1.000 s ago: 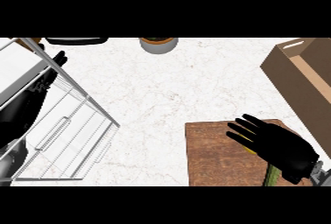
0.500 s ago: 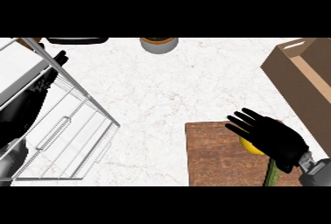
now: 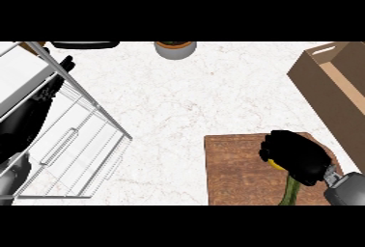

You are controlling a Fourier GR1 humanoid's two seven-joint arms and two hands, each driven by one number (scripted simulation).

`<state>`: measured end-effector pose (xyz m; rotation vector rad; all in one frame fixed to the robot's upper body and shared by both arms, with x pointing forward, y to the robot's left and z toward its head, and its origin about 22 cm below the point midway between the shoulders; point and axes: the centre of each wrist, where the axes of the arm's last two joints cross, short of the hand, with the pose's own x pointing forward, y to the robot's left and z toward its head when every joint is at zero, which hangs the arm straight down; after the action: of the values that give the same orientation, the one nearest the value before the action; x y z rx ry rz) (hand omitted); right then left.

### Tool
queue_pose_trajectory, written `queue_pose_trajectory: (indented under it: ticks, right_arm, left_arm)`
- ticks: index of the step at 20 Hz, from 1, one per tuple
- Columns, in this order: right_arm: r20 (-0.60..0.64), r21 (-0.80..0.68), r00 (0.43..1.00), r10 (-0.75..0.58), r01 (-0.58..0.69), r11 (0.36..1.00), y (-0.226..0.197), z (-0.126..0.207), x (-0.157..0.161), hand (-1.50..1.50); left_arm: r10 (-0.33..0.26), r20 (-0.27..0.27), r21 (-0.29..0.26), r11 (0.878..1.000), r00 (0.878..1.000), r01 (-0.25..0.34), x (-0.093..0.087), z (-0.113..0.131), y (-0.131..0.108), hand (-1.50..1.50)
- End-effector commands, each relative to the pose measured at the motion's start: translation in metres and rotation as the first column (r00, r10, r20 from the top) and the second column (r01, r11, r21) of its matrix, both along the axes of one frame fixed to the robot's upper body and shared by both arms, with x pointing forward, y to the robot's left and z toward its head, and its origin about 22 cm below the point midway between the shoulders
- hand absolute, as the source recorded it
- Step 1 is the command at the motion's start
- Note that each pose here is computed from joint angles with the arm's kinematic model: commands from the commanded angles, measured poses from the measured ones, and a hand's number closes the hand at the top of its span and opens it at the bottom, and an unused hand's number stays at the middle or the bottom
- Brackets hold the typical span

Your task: Pick the lemon from the cutting board and place it in the cardboard box

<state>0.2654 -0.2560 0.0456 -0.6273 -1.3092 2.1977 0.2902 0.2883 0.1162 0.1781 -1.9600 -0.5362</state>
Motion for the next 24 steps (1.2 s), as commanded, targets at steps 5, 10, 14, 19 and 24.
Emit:
queue_pose_trajectory:
  ticks: [5, 10, 14, 19, 24]
  right_arm:
    - [0.098, 0.092, 0.990, 0.099, -0.108, 0.990, -0.001, -0.005, 0.014, 1.50]
    - [0.095, 0.259, 0.985, -0.146, 0.117, 0.959, 0.015, -0.012, 0.034, 1.50]
    - [-0.046, 0.429, 0.813, -0.581, 0.541, 0.723, 0.018, -0.013, 0.059, 1.50]
    - [0.073, 0.530, 0.705, -0.705, 0.572, 0.627, 0.054, 0.044, 0.112, 1.50]
    - [0.191, 0.589, 0.657, -0.729, 0.517, 0.620, 0.066, 0.096, 0.133, 1.50]
  left_arm:
    - [-0.023, -0.217, -0.009, 1.000, 0.976, 0.022, -0.009, -0.052, -0.008, 0.00]
    - [-0.034, -0.184, -0.010, 0.999, 0.982, 0.033, -0.012, -0.052, -0.024, 0.00]
    - [-0.021, -0.164, 0.000, 1.000, 0.986, 0.022, -0.007, -0.034, -0.005, 0.00]
    - [-0.046, -0.167, -0.010, 0.999, 0.985, 0.045, -0.002, -0.034, -0.023, 0.00]
    - [-0.019, -0.208, -0.007, 1.000, 0.978, 0.018, 0.006, -0.033, -0.018, 0.00]
